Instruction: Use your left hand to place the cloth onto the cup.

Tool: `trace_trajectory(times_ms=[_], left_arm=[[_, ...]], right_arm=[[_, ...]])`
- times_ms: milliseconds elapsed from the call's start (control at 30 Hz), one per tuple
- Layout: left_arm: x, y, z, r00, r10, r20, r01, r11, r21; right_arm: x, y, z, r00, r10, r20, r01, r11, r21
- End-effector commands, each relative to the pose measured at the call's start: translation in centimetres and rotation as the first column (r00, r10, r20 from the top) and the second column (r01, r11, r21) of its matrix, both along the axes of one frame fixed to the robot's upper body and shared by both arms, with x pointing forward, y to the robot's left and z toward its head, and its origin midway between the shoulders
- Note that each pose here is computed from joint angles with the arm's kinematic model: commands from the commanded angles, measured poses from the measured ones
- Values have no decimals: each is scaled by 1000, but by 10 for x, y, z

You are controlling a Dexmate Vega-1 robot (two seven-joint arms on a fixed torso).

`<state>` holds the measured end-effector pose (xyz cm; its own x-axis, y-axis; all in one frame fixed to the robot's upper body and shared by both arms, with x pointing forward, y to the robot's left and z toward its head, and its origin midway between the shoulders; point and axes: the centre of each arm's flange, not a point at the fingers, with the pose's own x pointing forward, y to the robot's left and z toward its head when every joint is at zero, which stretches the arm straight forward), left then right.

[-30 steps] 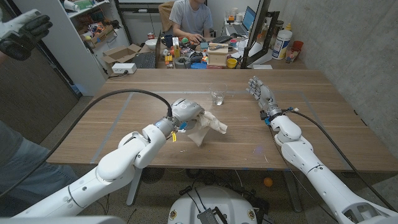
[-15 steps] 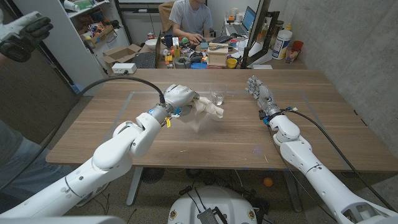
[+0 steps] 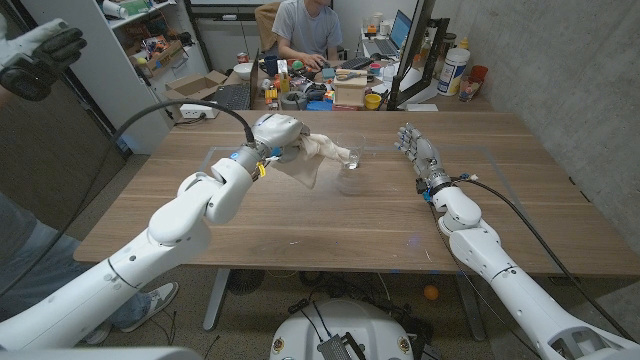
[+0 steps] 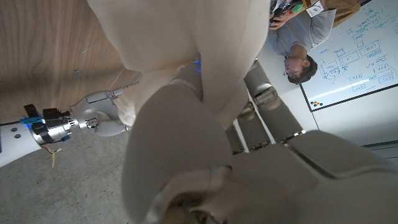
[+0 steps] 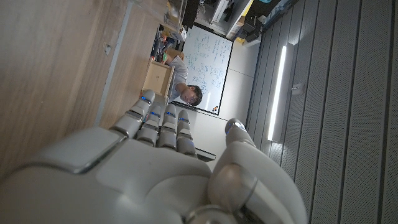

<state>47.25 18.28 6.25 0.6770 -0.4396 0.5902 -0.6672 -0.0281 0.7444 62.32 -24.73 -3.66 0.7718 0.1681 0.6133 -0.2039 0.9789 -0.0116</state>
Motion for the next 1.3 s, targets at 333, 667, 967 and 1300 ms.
trace_trajectory(times_ms=[333,667,967,1300], left_arm=[[50,-20,42,999,-34,-11,34,998,60],[78,-33,51,997,-69,-39,71,995,76],[94,-45,60,995,-84,-53,89,991,104],[104,-65,68,993,-109,-51,116,981,157]], right_arm=[[-1,-8,-1,1000,-22,8,21,1000,15],[2,-15,0,999,-32,4,32,999,16],[7,-20,-6,999,-32,-6,32,999,31],[11,-25,-13,999,-37,-11,37,998,42]])
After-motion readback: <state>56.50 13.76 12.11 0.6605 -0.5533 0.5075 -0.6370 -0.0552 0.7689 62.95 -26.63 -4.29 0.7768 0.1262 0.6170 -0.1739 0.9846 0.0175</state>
